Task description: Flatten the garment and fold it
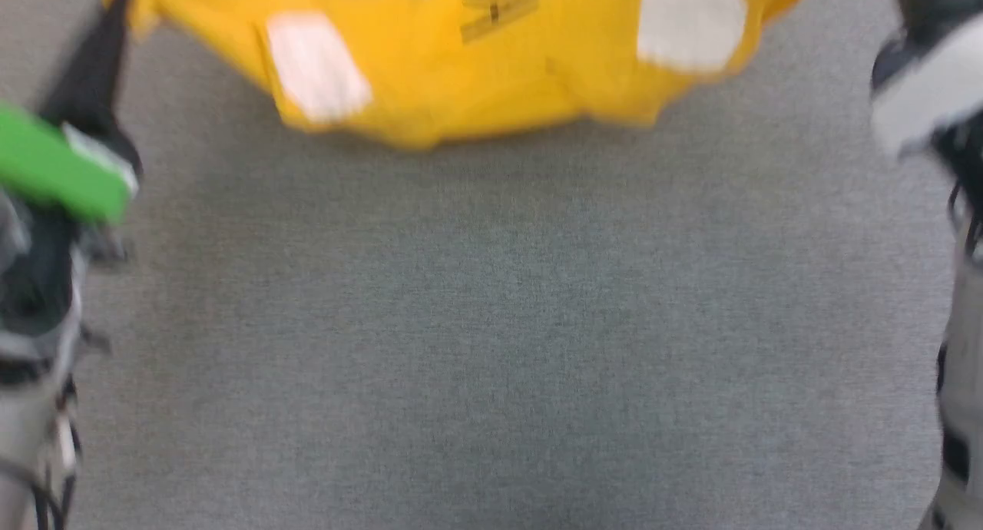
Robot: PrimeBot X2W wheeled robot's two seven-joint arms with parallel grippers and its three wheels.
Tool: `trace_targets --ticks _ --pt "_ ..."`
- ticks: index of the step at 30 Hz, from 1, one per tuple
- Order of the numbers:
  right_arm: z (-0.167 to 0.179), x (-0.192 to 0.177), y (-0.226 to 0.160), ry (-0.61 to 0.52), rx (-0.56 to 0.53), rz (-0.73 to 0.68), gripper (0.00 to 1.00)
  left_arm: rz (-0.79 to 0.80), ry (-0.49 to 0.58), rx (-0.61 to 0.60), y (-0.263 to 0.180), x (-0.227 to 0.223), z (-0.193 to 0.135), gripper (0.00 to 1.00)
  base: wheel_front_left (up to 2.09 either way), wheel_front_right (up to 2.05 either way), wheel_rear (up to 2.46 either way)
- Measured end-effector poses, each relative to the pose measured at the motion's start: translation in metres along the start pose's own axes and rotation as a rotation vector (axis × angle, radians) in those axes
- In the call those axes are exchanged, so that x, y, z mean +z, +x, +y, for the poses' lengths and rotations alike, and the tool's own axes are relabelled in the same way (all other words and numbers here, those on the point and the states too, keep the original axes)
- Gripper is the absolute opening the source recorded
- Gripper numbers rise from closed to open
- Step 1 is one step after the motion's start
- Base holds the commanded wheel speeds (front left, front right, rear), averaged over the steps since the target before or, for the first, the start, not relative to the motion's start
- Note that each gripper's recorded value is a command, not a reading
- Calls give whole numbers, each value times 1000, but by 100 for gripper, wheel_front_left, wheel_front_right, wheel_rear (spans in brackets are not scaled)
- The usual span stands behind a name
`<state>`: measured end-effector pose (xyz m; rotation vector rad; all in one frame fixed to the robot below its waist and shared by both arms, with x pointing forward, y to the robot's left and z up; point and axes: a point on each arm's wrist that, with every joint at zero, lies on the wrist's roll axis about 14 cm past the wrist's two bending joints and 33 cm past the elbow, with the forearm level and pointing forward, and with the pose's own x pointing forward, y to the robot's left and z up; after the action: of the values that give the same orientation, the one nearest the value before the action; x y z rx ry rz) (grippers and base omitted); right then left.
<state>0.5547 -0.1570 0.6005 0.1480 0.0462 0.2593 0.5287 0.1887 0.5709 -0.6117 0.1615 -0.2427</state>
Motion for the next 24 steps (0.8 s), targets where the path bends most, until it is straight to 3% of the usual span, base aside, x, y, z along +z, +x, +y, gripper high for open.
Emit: trace_targets --ticks 9,19,24 --pt "0 -26 -96 94 -84 74 0 70 64 101 -98 -47 2 0 0 0 0" --pt "-17 -89 -203 235 -237 222 0 245 -97 230 -197 -126 3 0 0 0 0" --pt "-30 -120 -255 354 -319 253 0 266 -147 294 -237 -143 11 0 0 0 0"
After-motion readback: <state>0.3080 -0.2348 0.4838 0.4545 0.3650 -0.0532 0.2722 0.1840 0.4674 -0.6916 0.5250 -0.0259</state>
